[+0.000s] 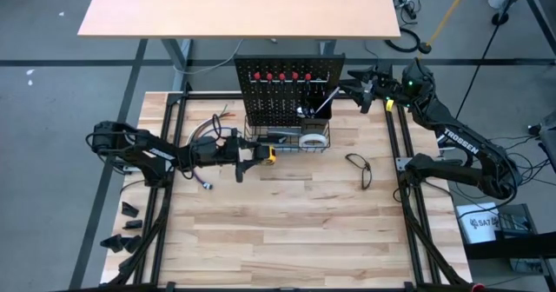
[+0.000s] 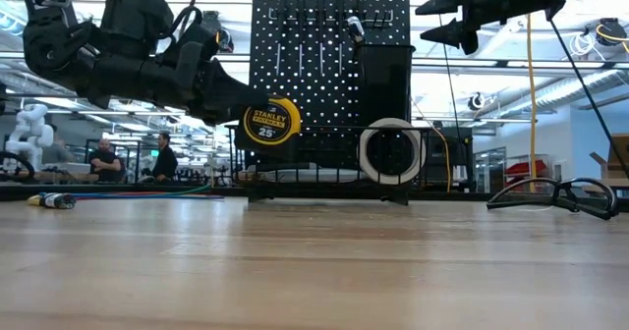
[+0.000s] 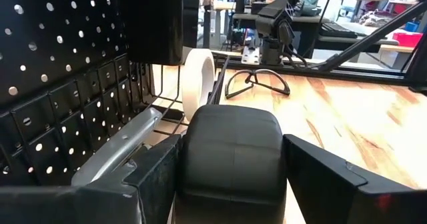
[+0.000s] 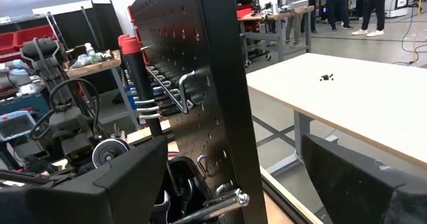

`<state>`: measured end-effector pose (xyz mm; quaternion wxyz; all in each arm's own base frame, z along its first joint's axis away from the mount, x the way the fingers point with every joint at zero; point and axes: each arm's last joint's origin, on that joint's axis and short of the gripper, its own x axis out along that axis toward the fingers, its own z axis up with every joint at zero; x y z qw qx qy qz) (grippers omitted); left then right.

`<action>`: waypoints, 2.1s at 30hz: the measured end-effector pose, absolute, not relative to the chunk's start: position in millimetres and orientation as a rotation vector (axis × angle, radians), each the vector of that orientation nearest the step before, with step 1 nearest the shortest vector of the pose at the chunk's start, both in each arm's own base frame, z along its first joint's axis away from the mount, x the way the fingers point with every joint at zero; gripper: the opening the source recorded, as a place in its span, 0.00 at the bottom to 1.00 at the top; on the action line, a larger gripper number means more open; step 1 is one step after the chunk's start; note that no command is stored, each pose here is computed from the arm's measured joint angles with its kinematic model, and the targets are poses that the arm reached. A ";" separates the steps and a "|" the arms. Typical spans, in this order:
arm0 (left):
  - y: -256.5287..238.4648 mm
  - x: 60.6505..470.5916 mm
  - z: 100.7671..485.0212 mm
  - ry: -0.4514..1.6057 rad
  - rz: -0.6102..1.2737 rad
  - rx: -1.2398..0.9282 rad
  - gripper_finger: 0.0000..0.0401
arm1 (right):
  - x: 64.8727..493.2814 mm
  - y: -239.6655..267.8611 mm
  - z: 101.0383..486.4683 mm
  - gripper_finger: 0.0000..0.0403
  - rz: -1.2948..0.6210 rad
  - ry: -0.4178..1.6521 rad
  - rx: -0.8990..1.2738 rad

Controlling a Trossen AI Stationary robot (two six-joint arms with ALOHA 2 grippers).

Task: Hang tools onto peg board
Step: Hang the measuring tape into the pegboard basket, then put the safety goggles into the pegboard basket

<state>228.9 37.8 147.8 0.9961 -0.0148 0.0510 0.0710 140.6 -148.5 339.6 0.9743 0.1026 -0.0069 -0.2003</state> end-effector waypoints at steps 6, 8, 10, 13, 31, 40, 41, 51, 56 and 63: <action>37.9 228.8 147.7 0.103 0.145 -0.029 0.63 | 140.6 -148.5 339.6 0.84 -0.404 -0.015 0.214; 37.9 228.8 147.7 0.103 0.143 -0.029 0.63 | 140.6 -148.5 339.5 0.84 -0.404 -0.015 0.215; 37.9 228.8 147.6 0.104 0.141 -0.029 0.63 | 140.6 -148.5 339.5 0.84 -0.404 -0.015 0.215; 37.8 228.8 147.5 0.105 0.134 -0.029 0.63 | 140.6 -148.5 339.5 0.84 -0.404 -0.015 0.215; 38.1 228.7 146.5 0.112 0.151 -0.079 0.63 | 140.6 -148.3 339.1 0.84 -0.401 -0.011 0.218; 38.1 228.6 146.0 0.119 0.151 -0.080 0.63 | 140.6 -148.3 338.9 0.84 -0.402 -0.011 0.230; 38.1 228.6 146.0 0.119 0.151 -0.080 0.63 | 140.6 -148.3 338.9 0.84 -0.402 -0.011 0.230; 38.5 227.1 151.3 0.098 0.163 -0.078 0.77 | 140.8 -148.0 338.9 0.84 -0.396 -0.012 0.238; 38.0 225.5 158.1 0.070 0.157 -0.019 0.81 | 141.0 -147.6 339.0 0.84 -0.379 -0.011 0.241; 31.6 217.9 182.1 -0.032 0.129 0.061 0.81 | 141.6 -144.3 340.5 0.84 -0.362 -0.010 0.207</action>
